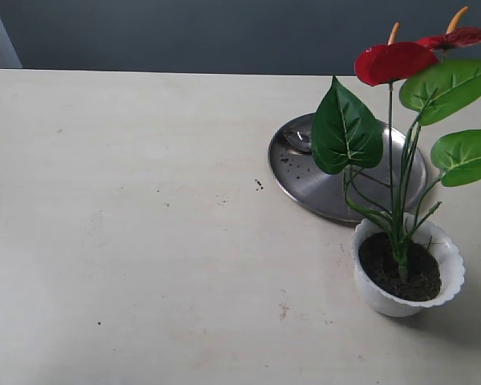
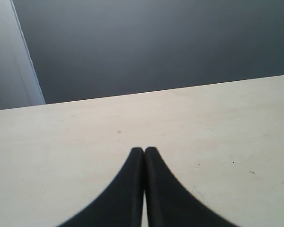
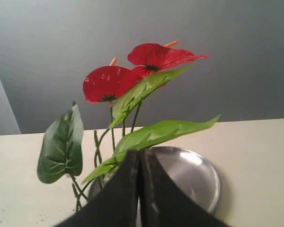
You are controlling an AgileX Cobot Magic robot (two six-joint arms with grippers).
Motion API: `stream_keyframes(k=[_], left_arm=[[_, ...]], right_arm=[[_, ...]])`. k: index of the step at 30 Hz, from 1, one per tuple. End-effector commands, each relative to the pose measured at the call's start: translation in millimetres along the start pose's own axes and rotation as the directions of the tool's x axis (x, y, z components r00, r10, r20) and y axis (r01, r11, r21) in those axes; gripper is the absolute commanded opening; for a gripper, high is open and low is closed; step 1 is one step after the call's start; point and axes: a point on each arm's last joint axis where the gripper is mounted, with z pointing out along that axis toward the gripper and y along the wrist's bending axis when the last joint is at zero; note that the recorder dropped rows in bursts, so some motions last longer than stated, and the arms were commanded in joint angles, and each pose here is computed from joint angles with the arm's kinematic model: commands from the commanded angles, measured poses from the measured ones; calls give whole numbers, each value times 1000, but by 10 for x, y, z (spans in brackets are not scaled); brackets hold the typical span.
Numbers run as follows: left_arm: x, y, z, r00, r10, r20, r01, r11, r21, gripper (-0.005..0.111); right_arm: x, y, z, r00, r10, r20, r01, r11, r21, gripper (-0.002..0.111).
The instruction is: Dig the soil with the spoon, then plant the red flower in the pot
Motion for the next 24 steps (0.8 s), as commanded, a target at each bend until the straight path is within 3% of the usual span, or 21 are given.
stream_keyframes(k=[1,9,24], left_arm=[[-18,-3,-5,1000,1,14,-1,1000,6,0],[-18,-3,-5,1000,1,14,-1,1000,6,0],[-18,-3,-5,1000,1,14,-1,1000,6,0]], right_arm=[[-20,-47,-10,998,-69,14,68,996,56,0],[108,-175,-42,991,-37,-129,62,980,190,0],[179,-184,-105,978,-77,-192,115,974,194,0]])
